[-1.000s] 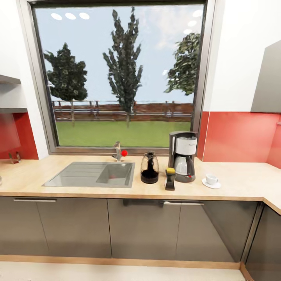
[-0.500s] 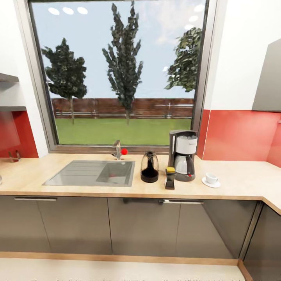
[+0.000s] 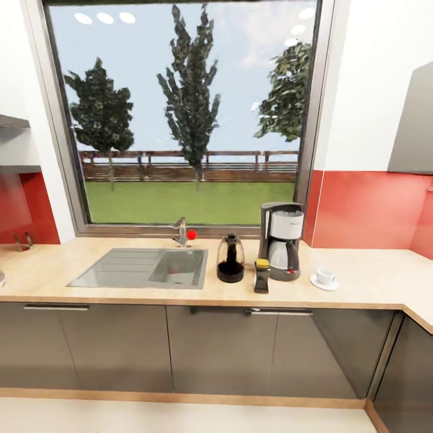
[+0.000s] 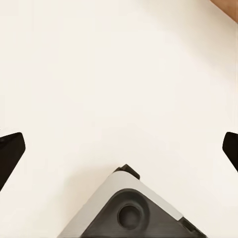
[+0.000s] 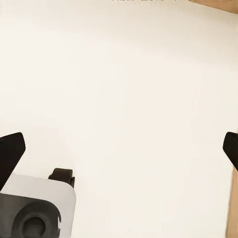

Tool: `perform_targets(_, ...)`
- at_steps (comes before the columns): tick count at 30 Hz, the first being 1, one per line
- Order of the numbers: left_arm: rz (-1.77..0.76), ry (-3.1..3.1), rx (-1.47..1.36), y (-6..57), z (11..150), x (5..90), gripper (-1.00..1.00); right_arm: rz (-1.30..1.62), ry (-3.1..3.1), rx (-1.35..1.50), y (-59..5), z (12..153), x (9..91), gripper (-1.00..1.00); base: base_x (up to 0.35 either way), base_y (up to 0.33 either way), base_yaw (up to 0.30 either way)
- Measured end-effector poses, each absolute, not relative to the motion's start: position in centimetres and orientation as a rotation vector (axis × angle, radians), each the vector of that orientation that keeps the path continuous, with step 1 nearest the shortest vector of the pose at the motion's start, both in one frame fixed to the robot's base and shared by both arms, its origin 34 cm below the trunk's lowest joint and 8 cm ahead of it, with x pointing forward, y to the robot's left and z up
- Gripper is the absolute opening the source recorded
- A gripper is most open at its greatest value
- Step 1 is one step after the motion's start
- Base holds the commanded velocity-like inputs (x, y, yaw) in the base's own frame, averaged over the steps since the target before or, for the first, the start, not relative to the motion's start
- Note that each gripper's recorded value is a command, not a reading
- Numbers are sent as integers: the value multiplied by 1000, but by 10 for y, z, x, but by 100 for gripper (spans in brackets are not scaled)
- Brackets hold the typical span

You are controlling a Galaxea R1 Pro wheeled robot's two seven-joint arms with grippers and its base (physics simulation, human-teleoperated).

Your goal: Set up a coffee station on the kitchen countertop: keep the coffee maker on the countertop, move the bottle of coffee from the kitchen shelf to the counter next to the coffee maker, place a paper coffee filter on top of the coffee maker, put the saucer next to the coffee maker with the coffee cup on the saucer, and place the electric kettle next to the coffee maker.

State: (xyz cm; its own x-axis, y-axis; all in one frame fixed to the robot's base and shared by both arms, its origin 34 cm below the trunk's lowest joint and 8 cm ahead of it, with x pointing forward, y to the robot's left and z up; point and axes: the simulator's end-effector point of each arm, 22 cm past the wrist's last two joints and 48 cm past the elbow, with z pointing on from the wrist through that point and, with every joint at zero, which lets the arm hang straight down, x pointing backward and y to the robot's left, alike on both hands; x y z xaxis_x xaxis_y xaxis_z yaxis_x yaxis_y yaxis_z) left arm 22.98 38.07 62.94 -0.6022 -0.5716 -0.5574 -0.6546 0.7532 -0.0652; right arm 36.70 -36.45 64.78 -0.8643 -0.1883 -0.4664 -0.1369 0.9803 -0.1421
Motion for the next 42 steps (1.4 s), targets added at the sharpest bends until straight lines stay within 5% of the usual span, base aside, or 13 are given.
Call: perform_targets(42,213,2451,-886,377,652,199,100,-77,2681,-229,-331,660,336,100,0,0,0)
